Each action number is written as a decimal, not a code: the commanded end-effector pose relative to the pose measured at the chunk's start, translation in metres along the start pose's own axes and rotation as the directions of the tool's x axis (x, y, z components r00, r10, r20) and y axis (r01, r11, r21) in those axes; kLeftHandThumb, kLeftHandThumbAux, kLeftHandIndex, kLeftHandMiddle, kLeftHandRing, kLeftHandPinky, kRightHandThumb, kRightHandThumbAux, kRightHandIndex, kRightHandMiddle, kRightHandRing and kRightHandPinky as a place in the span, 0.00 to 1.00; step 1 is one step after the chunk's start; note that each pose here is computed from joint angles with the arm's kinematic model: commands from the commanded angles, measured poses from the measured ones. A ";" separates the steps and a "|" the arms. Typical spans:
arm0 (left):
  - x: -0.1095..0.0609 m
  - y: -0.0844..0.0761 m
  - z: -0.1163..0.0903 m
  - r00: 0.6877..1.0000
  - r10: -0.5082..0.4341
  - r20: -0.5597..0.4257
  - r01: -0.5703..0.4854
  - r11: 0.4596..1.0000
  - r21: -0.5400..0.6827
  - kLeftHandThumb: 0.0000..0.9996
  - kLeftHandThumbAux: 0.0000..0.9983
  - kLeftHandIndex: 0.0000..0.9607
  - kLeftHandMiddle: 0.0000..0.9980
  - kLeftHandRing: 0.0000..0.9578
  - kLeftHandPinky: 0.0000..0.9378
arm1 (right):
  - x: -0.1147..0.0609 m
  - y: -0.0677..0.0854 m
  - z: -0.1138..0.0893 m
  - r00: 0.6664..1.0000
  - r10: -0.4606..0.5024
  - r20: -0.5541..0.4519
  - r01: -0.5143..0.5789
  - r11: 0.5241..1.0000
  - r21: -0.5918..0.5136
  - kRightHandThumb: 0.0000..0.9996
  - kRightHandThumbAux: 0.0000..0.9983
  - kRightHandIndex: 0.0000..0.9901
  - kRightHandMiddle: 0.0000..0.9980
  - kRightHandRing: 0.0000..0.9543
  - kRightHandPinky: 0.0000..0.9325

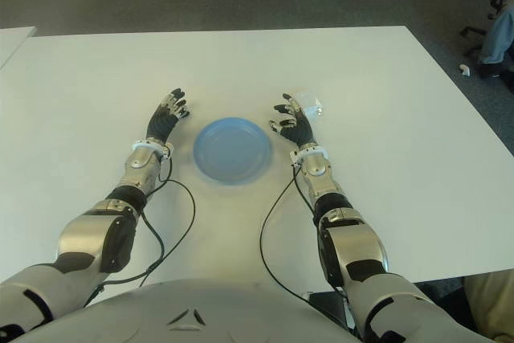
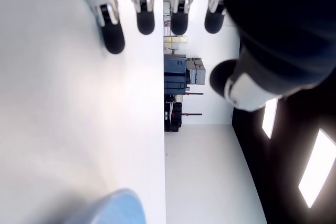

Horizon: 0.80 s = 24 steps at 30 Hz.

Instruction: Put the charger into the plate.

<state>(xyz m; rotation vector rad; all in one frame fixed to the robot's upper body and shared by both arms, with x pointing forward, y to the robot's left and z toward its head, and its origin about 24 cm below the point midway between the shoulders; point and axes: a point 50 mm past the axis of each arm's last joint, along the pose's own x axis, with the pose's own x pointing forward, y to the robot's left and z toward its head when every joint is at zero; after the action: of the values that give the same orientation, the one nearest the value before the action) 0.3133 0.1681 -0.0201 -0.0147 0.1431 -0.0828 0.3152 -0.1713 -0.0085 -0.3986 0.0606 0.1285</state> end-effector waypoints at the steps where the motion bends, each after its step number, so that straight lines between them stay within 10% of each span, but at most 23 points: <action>1: -0.008 -0.002 -0.017 0.997 0.015 -0.076 -0.015 1.000 -0.007 0.00 0.67 0.00 0.00 0.00 0.01 | -0.009 -0.006 -0.021 0.991 0.025 -0.135 -0.036 0.996 -0.076 0.60 0.84 0.09 0.31 0.24 0.11; 13: -0.008 -0.004 -0.017 0.997 0.009 -0.072 -0.011 1.000 -0.016 0.00 0.68 0.00 0.00 0.00 0.00 | 0.014 -0.022 0.030 0.999 0.040 0.000 -0.039 0.982 -0.187 0.66 0.77 0.09 0.32 0.28 0.19; 24: -0.008 -0.006 -0.018 0.997 0.004 -0.076 -0.006 1.000 -0.028 0.00 0.68 0.00 0.00 0.00 0.00 | 0.026 -0.035 0.059 0.997 -0.004 0.081 0.019 0.983 -0.182 0.47 0.70 0.06 0.20 0.24 0.30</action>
<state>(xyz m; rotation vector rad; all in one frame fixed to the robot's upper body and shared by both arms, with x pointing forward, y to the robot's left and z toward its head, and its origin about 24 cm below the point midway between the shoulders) 0.3129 0.1638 -0.0206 -0.0263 0.1387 -0.0767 0.3436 -0.1762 0.0506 -0.5768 -0.0288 0.1514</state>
